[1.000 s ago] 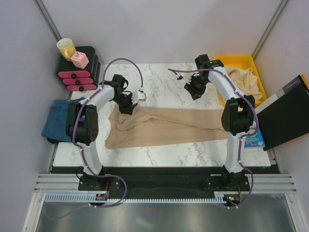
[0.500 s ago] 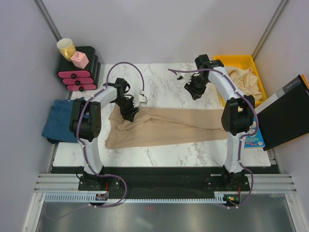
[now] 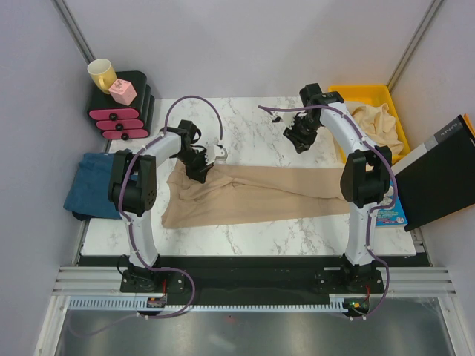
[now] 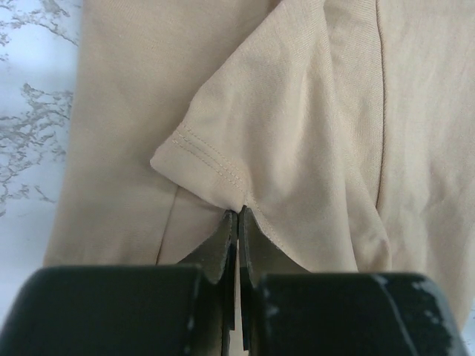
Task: Fold and stack the t-shirts
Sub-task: Fold the tshirt
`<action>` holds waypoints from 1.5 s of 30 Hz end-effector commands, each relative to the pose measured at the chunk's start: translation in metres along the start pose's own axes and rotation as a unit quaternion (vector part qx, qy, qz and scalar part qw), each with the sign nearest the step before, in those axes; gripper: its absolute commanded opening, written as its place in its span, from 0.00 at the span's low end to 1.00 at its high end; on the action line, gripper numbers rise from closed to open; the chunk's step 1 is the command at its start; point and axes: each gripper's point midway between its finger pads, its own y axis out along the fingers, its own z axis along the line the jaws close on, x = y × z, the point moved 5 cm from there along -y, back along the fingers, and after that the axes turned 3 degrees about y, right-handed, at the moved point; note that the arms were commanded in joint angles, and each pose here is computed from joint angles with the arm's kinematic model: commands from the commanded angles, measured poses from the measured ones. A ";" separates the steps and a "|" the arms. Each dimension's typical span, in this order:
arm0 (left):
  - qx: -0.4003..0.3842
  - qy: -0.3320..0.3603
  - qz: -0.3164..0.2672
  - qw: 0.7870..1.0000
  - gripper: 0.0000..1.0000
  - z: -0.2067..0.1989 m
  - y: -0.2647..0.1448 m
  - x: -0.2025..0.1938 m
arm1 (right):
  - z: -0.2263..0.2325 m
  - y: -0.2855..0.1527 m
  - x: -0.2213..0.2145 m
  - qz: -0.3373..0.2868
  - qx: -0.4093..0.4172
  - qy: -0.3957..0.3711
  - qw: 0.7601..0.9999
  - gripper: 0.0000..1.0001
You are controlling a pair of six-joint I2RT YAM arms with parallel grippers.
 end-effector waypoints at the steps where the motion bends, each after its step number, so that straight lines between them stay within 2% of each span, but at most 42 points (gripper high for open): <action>1: 0.008 0.010 -0.021 1.000 0.02 -0.003 -0.014 0.014 | -0.009 -0.026 0.015 -0.030 -0.038 -0.019 0.999 0.38; 12: 0.056 0.019 -0.059 0.997 0.02 -0.014 -0.056 0.039 | -0.009 -0.027 0.014 -0.027 -0.041 -0.022 0.999 0.38; 15: 0.051 0.029 -0.052 0.997 0.02 -0.023 -0.057 0.036 | -0.010 -0.028 0.015 -0.029 -0.043 -0.025 0.998 0.38; 28: -0.028 0.046 -0.007 0.999 0.02 -0.058 -0.048 0.019 | -0.010 -0.030 0.011 -0.016 -0.047 -0.034 0.998 0.38; 38: -0.070 0.061 -0.008 0.996 0.03 -0.076 -0.045 0.029 | -0.011 -0.031 0.010 -0.012 -0.051 -0.040 0.998 0.38; 41: -0.089 0.057 -0.010 0.994 0.07 -0.084 -0.044 0.031 | -0.012 -0.030 0.010 -0.010 -0.051 -0.042 0.998 0.38; 44: -0.109 0.049 -0.022 0.993 0.16 -0.092 -0.044 0.036 | -0.013 -0.030 0.010 -0.010 -0.051 -0.043 0.998 0.38; 45: -0.112 0.050 -0.026 0.992 0.22 -0.092 -0.046 0.039 | -0.014 -0.030 0.010 -0.010 -0.052 -0.043 0.998 0.38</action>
